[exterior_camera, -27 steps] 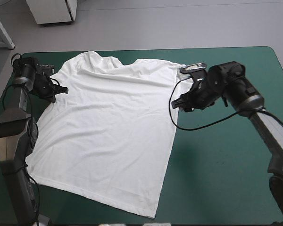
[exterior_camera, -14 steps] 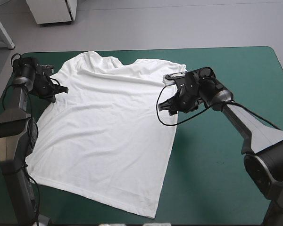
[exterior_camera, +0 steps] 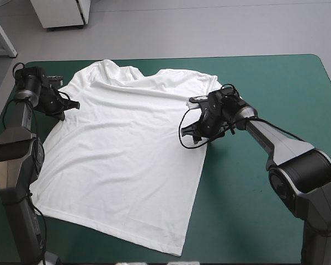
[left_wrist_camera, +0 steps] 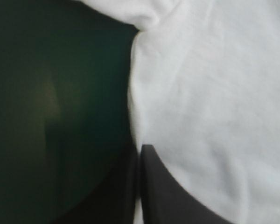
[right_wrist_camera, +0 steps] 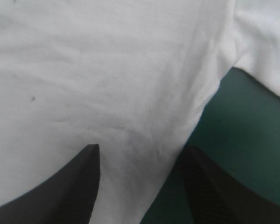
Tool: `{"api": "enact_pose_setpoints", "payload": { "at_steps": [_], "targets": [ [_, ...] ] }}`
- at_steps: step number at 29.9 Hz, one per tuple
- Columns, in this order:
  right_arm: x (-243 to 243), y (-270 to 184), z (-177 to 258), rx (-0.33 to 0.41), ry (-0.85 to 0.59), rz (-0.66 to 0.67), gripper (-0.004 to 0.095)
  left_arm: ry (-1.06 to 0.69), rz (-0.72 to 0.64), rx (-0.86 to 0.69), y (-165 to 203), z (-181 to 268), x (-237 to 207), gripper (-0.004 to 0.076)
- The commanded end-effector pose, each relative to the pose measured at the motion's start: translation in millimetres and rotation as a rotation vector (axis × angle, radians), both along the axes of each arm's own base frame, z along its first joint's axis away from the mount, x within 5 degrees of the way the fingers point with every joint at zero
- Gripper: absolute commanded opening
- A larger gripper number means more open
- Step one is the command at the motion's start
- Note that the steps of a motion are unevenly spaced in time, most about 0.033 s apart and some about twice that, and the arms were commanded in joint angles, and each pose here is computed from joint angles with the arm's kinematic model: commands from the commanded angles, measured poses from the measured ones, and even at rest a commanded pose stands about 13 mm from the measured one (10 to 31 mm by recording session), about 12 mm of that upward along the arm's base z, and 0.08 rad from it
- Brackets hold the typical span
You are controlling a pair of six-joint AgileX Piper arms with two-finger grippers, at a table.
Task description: Fold the cloth
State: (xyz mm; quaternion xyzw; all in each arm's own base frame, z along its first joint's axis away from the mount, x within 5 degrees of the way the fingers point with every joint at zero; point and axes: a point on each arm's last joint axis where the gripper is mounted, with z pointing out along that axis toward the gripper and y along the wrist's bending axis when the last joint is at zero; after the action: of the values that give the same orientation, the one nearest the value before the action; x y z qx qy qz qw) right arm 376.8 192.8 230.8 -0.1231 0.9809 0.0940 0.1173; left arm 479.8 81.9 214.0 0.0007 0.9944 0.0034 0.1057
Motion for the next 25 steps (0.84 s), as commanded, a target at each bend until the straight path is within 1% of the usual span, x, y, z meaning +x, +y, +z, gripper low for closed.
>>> {"api": "enact_pose_setpoints", "payload": {
  "at_steps": [1, 5, 9, 12, 14, 16, 18, 21, 25],
  "targets": [
    [0, 3, 20, 0.04, -0.056, -0.006, 0.0493, -0.056, 0.016, 0.004, 2, 13, 0, -0.0009],
    [-2, 16, 8, 0.055, -0.014, 0.017, 0.0439, -0.058, 0.016, 0.001, 2, 13, 1, -0.0009],
    [-12, 39, -12, 0.054, 0.056, 0.081, 0.0298, -0.062, 0.019, -0.024, 0, 13, 1, -0.0009],
    [-19, 52, -22, 0.039, 0.08, 0.116, 0.0116, -0.063, 0.02, -0.029, -1, 13, 1, -0.0009],
    [-20, 53, -23, 0.034, 0.082, 0.122, -0.002, -0.061, 0.019, -0.029, -1, 13, 1, -0.0009],
    [-19, 49, -22, 0.011, 0.081, 0.125, -0.0017, -0.065, 0.02, -0.031, -1, 14, 1, -0.0009],
    [-19, 43, -15, -0.031, 0.057, 0.124, -0.0017, -0.092, 0.022, -0.049, -3, 19, 4, -0.0009],
    [-17, 30, 1, -0.073, 0.014, 0.109, -0.0017, -0.159, 0.021, -0.069, -4, 35, 9, -0.0009],
    [-15, 12, 31, -0.08, -0.058, 0.086, -0.0017, -0.242, 0.008, -0.077, -6, 68, 11, -0.0009]
  ]
}}
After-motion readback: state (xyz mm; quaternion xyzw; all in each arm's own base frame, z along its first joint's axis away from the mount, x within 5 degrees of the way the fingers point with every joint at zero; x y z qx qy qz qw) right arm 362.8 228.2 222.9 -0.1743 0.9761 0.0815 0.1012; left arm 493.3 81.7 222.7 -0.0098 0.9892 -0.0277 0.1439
